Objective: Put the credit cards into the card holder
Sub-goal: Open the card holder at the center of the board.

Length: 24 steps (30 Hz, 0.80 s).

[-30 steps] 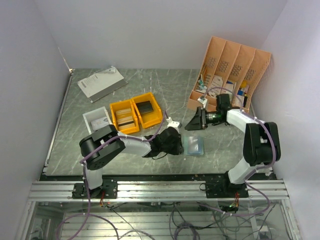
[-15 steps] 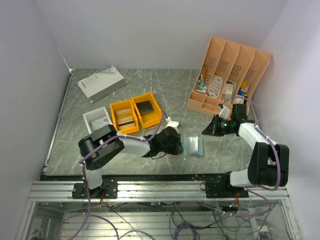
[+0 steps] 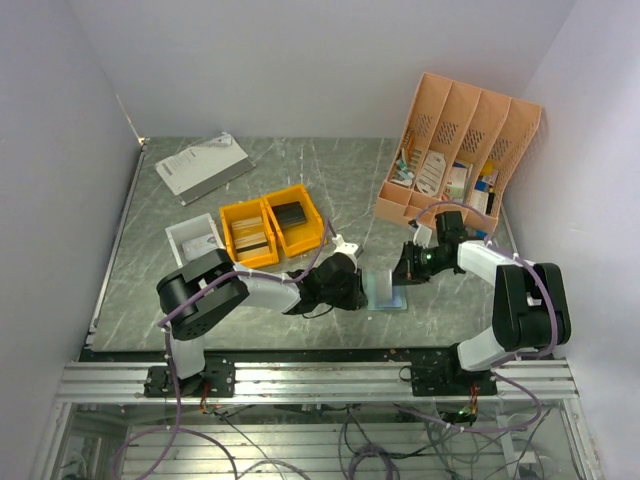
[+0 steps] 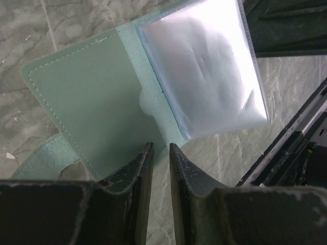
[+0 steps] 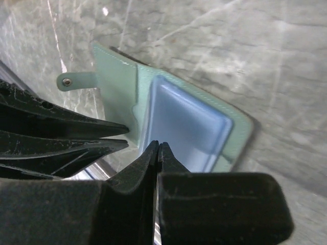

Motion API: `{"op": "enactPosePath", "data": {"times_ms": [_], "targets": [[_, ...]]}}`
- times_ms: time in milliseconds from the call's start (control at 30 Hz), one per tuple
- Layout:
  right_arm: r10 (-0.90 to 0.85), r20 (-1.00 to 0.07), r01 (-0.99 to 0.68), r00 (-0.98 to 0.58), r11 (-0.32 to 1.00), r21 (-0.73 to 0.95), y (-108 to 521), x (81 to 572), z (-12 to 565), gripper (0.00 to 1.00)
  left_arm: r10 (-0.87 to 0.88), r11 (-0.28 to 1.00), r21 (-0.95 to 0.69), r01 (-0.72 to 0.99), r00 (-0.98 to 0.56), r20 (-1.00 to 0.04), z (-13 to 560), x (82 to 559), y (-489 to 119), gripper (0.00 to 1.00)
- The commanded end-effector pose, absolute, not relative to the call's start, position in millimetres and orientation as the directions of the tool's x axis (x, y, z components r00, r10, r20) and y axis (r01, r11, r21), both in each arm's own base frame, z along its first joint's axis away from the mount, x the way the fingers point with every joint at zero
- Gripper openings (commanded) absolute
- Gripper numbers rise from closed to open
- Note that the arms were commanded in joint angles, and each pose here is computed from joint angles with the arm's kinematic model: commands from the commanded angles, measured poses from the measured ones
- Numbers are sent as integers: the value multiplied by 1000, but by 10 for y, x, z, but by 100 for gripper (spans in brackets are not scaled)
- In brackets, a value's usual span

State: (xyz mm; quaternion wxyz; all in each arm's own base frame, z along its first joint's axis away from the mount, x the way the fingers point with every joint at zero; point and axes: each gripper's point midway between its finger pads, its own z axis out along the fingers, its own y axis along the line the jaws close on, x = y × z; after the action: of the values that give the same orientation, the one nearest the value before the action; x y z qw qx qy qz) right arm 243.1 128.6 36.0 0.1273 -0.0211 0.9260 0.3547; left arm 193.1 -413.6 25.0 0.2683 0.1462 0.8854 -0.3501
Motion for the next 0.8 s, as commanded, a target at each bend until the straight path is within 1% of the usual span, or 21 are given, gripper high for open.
{"op": "enactPosePath", "data": {"times_ms": [0,133,400,533,667,767], "targets": [[5,-294,-204,-956,708,676,1458,2479,475,0,50,643,-601,475,-809,-586,404,1911,-4265,30],[-34,-281,-228,-959,684,693,1613,2438,432,0,27,595,-642,484,-810,-586,508,1874,-4331,31],[-83,-264,-257,-961,623,739,1832,2412,452,0,-19,618,-621,482,-781,-625,798,1888,-4110,33],[-112,-247,-261,-962,633,729,1884,2400,369,0,-27,618,-613,492,-766,-642,973,1847,-3979,33],[-138,-215,-252,-967,652,715,1899,2408,243,0,-51,589,-620,518,-742,-669,1258,1815,-3911,34],[-166,-196,-257,-966,660,706,1927,2387,174,0,-26,600,-604,525,-741,-671,1267,1846,-3969,34]]}}
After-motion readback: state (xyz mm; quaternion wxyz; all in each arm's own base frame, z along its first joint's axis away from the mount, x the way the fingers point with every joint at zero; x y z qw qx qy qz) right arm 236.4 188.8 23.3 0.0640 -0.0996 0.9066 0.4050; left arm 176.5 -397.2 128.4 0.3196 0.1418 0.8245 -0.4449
